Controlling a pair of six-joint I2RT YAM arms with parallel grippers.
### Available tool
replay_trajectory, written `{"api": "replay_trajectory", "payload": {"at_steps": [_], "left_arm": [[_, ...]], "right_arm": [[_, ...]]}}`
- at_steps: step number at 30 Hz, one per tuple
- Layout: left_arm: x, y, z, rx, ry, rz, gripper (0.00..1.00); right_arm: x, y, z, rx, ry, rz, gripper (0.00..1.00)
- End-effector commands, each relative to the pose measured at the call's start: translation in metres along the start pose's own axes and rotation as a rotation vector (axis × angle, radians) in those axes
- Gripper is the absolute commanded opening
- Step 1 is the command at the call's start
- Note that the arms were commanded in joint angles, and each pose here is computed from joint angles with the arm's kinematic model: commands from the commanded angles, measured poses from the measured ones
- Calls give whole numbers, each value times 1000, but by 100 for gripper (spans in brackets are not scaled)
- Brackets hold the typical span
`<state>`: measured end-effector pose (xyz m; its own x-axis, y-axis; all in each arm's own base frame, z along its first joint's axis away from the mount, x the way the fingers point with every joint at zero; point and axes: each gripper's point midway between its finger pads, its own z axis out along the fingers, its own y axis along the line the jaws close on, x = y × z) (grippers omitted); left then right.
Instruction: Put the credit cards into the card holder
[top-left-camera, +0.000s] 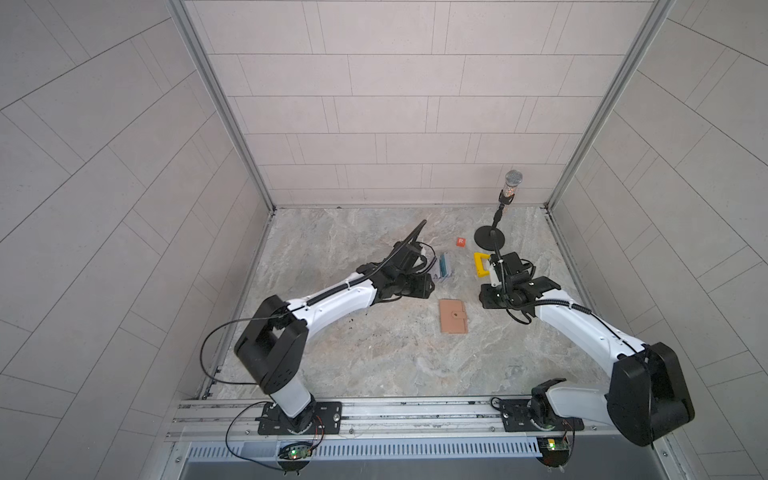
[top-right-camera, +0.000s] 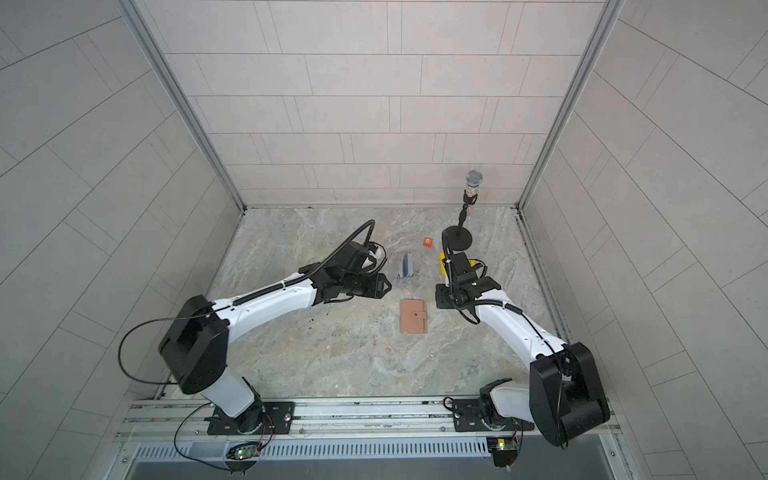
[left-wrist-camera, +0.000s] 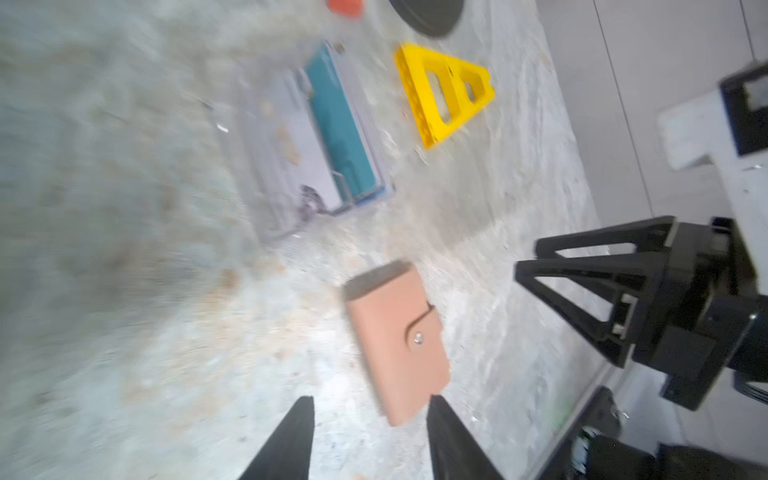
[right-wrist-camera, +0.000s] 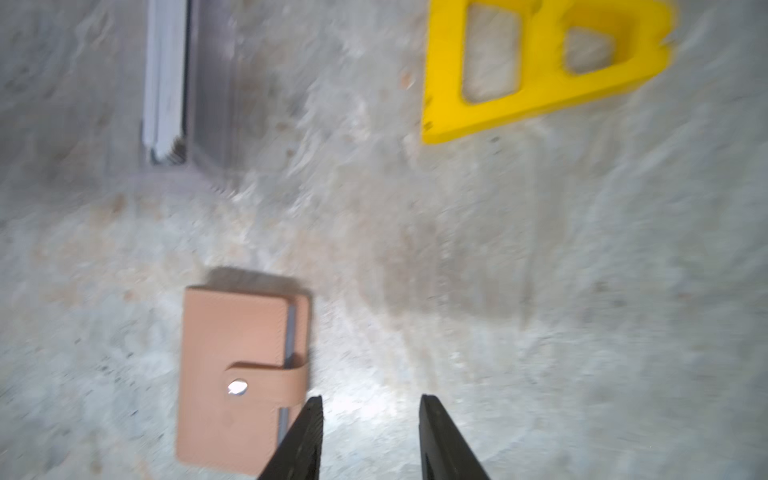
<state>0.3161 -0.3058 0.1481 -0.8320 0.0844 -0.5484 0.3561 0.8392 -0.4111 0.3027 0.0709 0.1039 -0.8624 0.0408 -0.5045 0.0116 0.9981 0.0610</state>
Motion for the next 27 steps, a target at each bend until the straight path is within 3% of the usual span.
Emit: {"api": "replay_trajectory", "payload": {"at_steps": [1,10,15,22,27], "left_arm": [[2,94,-42,-453,-59,86,53],[-19,201,-146,-1023,-323,86,71],[-14,243,-176,-1256,-395,35,79],[-2,285,-158,-1320,-416,45,89],[-2,301,-136,-1284,-411,89,93]], "right_arm": [[-25,-53,-19,314,-130,-43,41],[-52,-112,-38,630,-312,72,46],[-58,-131,-35,707,-392,137,47],[-61,-143,-20,796,-429,119,49],[-57,-136,7,721,-500,85,50]]}}
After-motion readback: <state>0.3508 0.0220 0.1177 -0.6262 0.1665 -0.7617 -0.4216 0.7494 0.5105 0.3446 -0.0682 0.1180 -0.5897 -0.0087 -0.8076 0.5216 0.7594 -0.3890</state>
